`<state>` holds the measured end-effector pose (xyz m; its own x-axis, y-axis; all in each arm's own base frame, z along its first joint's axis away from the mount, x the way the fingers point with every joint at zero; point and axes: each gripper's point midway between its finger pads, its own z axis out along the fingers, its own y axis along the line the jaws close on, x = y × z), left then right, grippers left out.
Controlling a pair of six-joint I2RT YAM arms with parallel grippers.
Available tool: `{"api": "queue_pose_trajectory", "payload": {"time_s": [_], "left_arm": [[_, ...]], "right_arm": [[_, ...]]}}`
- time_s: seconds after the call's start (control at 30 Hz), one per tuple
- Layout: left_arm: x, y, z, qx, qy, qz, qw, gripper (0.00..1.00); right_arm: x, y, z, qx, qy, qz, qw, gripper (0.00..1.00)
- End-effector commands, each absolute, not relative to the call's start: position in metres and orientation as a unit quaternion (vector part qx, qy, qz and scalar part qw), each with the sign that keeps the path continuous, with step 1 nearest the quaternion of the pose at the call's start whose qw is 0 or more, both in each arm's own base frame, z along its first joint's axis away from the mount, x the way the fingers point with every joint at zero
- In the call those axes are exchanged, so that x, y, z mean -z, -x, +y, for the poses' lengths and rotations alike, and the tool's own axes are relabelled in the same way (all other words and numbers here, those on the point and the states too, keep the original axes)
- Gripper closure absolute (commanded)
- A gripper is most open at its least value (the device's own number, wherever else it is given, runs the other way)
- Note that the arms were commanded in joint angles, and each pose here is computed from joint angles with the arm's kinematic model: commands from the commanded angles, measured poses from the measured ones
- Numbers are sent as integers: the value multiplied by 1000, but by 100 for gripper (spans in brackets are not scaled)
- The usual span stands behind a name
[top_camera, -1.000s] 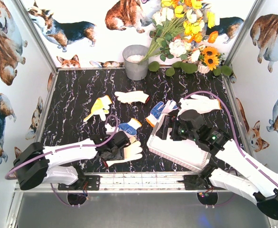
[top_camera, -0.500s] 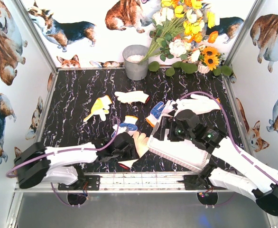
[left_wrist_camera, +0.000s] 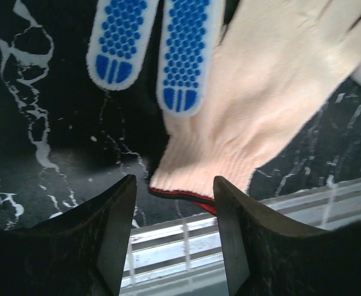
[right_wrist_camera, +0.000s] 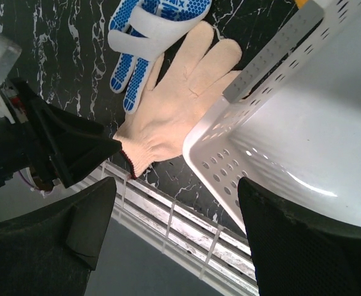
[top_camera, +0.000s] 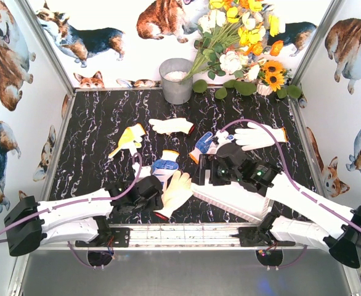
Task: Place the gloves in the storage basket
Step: Pick up the glove from the center of the board.
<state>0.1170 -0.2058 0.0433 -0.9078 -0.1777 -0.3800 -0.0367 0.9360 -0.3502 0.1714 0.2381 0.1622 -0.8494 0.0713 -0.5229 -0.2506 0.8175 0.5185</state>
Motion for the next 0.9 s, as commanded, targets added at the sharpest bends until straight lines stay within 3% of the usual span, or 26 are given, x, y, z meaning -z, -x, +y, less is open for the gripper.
{"api": "queue_pose_trajectory", "payload": {"time_s": [0.0, 0.4, 0.63, 0.87], "left_arm": [[-34, -117, -198, 145, 34, 966, 213, 54], [-19, -119, -209, 141, 24, 970, 199, 68], [-21, -141, -227, 154, 27, 963, 219, 99], [-37, -214, -226, 182, 80, 946, 257, 100]], "right_arm": [[-192, -183, 258, -336, 50, 891, 301, 19], [-188, -180, 262, -334, 45, 893, 299, 19], [-186, -181, 258, -326, 43, 895, 303, 19], [-187, -180, 251, -321, 35, 894, 312, 19]]}}
